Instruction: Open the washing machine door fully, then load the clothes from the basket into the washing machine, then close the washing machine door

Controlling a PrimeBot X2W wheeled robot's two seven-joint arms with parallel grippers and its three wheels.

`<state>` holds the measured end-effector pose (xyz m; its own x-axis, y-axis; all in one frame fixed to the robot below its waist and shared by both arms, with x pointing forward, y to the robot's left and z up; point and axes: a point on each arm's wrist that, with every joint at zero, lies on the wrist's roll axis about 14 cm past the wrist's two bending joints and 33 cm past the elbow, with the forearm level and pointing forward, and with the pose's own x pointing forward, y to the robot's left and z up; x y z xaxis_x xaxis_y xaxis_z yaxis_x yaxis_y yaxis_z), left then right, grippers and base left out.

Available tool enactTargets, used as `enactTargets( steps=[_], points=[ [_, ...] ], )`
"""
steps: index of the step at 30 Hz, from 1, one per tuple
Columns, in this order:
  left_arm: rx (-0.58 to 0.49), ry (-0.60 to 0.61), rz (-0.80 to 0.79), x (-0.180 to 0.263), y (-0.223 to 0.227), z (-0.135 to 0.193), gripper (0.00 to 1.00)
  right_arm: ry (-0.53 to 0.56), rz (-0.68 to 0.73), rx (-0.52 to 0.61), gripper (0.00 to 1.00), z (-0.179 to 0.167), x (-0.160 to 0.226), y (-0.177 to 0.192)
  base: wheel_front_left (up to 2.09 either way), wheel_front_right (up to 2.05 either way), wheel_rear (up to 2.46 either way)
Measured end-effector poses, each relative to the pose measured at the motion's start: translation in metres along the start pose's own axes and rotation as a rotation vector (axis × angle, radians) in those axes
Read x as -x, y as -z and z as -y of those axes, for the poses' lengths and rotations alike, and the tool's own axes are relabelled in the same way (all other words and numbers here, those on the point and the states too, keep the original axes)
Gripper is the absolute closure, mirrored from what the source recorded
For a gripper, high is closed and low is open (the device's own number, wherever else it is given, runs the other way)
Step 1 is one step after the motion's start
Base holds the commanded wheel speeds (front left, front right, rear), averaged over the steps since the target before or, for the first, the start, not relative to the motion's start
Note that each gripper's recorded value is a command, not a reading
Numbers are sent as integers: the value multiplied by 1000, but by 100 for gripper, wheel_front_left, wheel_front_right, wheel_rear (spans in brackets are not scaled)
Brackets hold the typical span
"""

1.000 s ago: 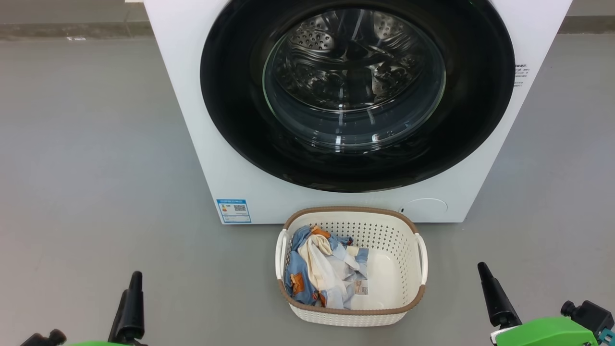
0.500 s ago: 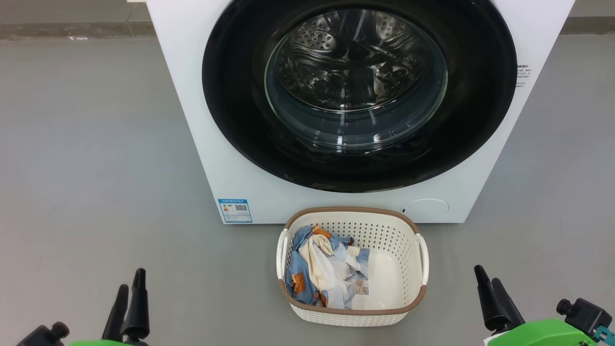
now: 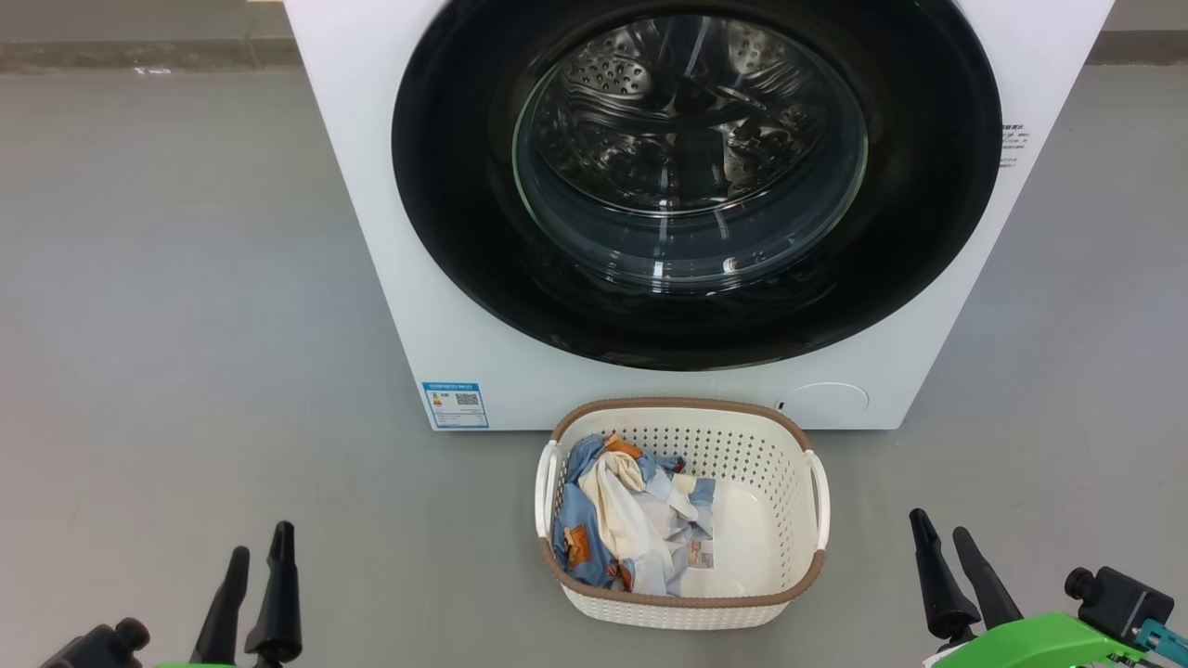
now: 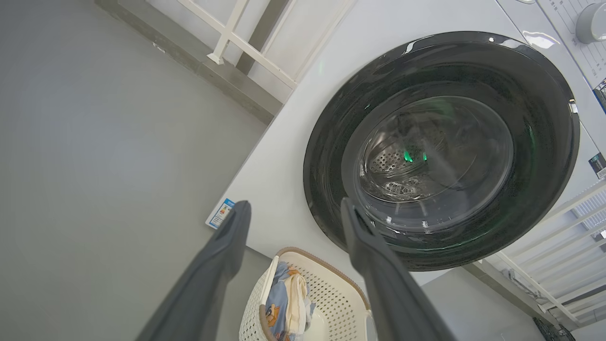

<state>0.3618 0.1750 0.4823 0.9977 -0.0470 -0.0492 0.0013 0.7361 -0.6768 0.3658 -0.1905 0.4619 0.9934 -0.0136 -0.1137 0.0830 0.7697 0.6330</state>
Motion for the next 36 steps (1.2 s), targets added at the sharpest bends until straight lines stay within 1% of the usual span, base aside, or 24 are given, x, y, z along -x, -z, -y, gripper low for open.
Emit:
enactTargets(
  steps=[23, 29, 36],
  points=[
    [-270, 83, 28, 1, -6, 16, 0, -45, 50, 251, 0, -9, 0, -9, 0, 0, 0],
    [-335, 107, 33, 2, -5, 20, 0, -45, 45, 317, 0, -6, 4, -6, 0, 0, 0],
    [-416, 125, 31, 6, -3, 21, 0, -53, 67, 390, 0, -7, 4, -11, 0, 0, 0]
  ],
)
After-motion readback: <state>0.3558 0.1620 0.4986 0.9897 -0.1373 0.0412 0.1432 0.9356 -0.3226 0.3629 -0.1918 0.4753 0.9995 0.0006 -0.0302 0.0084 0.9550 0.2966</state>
